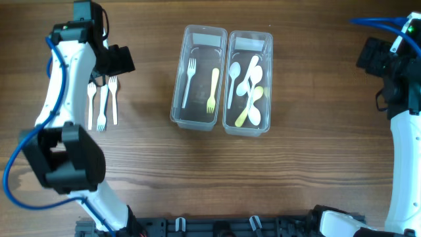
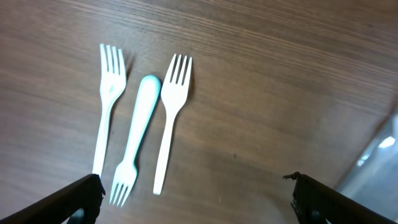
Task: Pack container
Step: 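Lower left gripper to the forks and grasp a white fork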
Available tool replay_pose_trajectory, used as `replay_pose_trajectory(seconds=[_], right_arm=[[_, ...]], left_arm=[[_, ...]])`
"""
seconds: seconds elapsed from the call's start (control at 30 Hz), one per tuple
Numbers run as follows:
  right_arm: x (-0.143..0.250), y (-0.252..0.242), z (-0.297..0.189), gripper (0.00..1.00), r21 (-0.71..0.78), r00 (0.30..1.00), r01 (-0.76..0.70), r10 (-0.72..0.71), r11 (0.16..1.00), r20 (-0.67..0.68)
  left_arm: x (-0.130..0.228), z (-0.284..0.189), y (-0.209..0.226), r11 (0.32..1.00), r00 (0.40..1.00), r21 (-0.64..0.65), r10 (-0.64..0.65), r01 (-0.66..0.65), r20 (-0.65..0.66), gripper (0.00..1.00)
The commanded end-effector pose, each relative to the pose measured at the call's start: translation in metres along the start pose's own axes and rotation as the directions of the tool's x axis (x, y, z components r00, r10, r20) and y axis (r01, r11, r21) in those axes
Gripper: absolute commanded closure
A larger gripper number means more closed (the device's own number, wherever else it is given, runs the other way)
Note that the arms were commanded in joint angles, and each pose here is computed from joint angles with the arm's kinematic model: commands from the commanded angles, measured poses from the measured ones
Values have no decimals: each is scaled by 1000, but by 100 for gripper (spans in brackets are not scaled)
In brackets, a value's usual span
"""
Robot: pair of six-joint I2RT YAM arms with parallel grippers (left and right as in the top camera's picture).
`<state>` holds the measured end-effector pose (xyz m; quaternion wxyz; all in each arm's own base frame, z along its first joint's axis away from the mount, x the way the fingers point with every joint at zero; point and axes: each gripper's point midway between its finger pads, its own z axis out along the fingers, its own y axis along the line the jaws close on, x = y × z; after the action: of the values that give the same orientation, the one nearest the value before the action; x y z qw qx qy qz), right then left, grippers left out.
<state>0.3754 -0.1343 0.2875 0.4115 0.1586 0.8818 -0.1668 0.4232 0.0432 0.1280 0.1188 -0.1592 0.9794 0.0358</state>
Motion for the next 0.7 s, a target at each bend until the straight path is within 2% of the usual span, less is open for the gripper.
replay_pose_trajectory(seconds=[0.0,0.13,0.2,0.43,0.57,0.67], right_arm=[[-7,-1,-7,0,-8,1000,-15,16,1000,26],[-7,-1,-7,0,-8,1000,-15,16,1000,26],[-7,-1,-7,0,-8,1000,-15,16,1000,26],[-7,-1,-7,0,-8,1000,-15,16,1000,26],[-7,-1,-7,0,-8,1000,-15,16,1000,26],[-7,-1,-7,0,-8,1000,-15,16,1000,26]], left_arm=[[1,27,1,999,999,-24,-22,21,-36,1],[-2,40,4,992,991,-33,-125,124,-44,0],[-2,47,3,990,990,-35,-135,134,-47,1],[15,83,4,999,998,-31,-8,6,-61,2],[26,99,5,999,998,-31,13,-15,-66,3],[31,106,6,998,996,-29,47,-49,-70,9]])
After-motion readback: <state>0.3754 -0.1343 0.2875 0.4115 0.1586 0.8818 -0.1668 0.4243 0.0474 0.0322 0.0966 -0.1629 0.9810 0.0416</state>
